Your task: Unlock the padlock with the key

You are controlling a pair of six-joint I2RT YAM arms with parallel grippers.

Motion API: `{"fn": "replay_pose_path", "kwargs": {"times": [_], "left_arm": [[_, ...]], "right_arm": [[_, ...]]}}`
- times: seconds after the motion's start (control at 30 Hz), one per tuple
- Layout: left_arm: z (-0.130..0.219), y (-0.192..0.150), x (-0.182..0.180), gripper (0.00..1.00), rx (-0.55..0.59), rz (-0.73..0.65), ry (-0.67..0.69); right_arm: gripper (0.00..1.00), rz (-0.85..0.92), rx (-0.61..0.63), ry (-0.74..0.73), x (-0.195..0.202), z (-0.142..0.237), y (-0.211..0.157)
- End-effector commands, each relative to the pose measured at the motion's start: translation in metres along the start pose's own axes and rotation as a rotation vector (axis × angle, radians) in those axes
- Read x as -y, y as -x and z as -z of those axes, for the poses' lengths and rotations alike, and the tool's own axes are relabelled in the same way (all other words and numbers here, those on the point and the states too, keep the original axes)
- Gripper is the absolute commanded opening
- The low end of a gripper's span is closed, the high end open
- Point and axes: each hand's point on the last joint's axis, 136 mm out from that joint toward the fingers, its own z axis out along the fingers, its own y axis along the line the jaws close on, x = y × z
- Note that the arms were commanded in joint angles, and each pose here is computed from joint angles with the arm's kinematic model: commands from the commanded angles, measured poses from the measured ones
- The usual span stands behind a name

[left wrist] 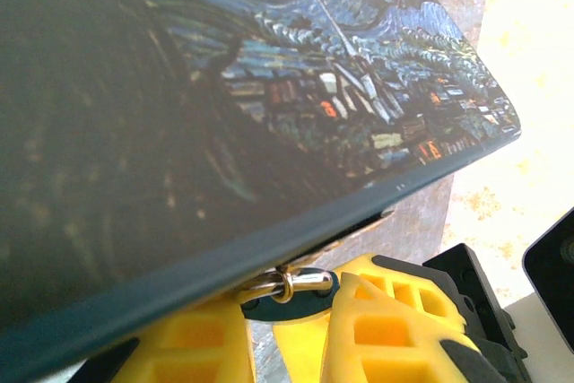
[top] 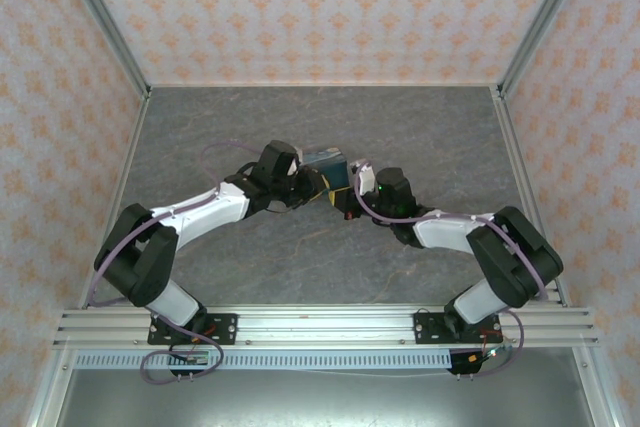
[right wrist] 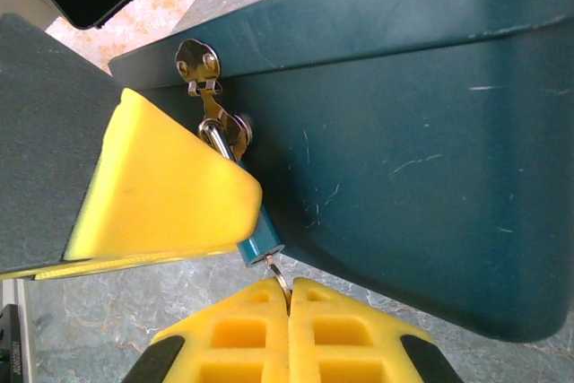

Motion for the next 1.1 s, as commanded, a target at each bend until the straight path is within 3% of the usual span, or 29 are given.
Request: {"fn": "replay_pose_path", "kwargs": {"times": [0.0, 0.3, 0.6, 1.07], "left_arm": [[-0.011, -0.013, 0.006, 0.17, -0.063, -0.032, -0.030], [-0.021, -0.013, -0.010, 0.37, -0.062, -0.020, 0.011], [0.005, -0.002, -0.020, 0.64, 0.003, 0.010, 0.016], [0.029, 0.003, -0.047, 0.61, 0.204, 0.226, -0.112]], "right_arm": [[0.00, -0.025, 0.071, 0.020, -0.001, 0.000, 0.003], [0.00, -0.146, 0.072, -0.029, 0.016, 0.000, -0.024], [0.00, -0.258, 0.041, -0.008, 0.015, -0.012, -0.039], [0.00, -0.487, -0.004, -0.030, 0.001, -0.028, -0.050]]}}
